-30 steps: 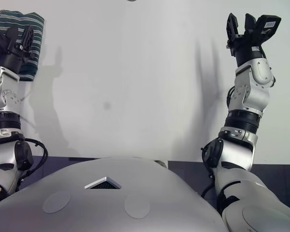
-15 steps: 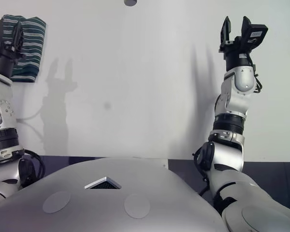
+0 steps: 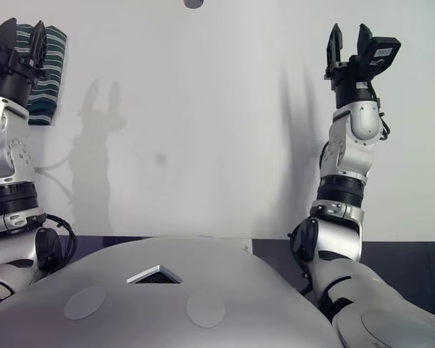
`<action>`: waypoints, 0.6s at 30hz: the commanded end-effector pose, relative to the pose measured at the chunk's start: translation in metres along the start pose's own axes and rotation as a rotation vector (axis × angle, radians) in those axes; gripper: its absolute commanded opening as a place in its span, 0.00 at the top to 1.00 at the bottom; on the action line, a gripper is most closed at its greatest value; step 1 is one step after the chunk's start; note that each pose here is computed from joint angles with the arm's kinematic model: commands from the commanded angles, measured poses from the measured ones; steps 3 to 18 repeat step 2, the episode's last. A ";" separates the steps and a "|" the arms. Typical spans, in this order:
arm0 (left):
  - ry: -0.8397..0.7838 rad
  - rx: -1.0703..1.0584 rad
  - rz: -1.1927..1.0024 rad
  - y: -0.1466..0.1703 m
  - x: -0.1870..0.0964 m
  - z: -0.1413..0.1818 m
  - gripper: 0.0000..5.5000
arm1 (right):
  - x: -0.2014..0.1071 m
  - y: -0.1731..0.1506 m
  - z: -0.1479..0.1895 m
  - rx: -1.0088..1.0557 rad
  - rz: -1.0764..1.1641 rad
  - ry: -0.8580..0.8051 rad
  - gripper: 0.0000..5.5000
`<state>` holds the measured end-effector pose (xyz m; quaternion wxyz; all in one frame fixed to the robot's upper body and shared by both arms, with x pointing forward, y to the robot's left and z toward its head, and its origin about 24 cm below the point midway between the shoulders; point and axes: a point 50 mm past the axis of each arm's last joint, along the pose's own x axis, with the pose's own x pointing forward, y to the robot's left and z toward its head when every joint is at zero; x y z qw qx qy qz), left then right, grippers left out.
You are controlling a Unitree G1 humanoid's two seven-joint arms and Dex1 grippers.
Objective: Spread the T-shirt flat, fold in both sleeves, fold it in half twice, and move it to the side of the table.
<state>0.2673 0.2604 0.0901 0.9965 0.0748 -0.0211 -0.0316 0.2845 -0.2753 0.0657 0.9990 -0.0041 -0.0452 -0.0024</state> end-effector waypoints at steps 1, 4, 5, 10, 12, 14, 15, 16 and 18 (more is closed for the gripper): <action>-0.029 -0.006 0.014 -0.010 -0.003 0.006 0.54 | 0.007 -0.012 0.005 0.004 -0.010 0.016 0.53; -0.037 -0.006 0.014 -0.011 -0.002 0.009 0.54 | 0.008 -0.012 0.005 0.003 -0.005 0.019 0.53; -0.037 -0.006 0.014 -0.011 -0.002 0.009 0.54 | 0.008 -0.012 0.005 0.003 -0.005 0.019 0.53; -0.037 -0.006 0.014 -0.011 -0.002 0.009 0.54 | 0.008 -0.012 0.005 0.003 -0.005 0.019 0.53; -0.037 -0.006 0.014 -0.011 -0.002 0.009 0.54 | 0.008 -0.012 0.005 0.003 -0.005 0.019 0.53; -0.037 -0.006 0.014 -0.011 -0.002 0.009 0.54 | 0.008 -0.012 0.005 0.003 -0.005 0.019 0.53; -0.037 -0.006 0.014 -0.011 -0.002 0.009 0.54 | 0.008 -0.012 0.005 0.003 -0.005 0.019 0.53; -0.037 -0.006 0.014 -0.011 -0.002 0.009 0.54 | 0.008 -0.012 0.005 0.003 -0.005 0.019 0.53; -0.037 -0.006 0.014 -0.011 -0.002 0.009 0.54 | 0.008 -0.012 0.005 0.003 -0.005 0.019 0.53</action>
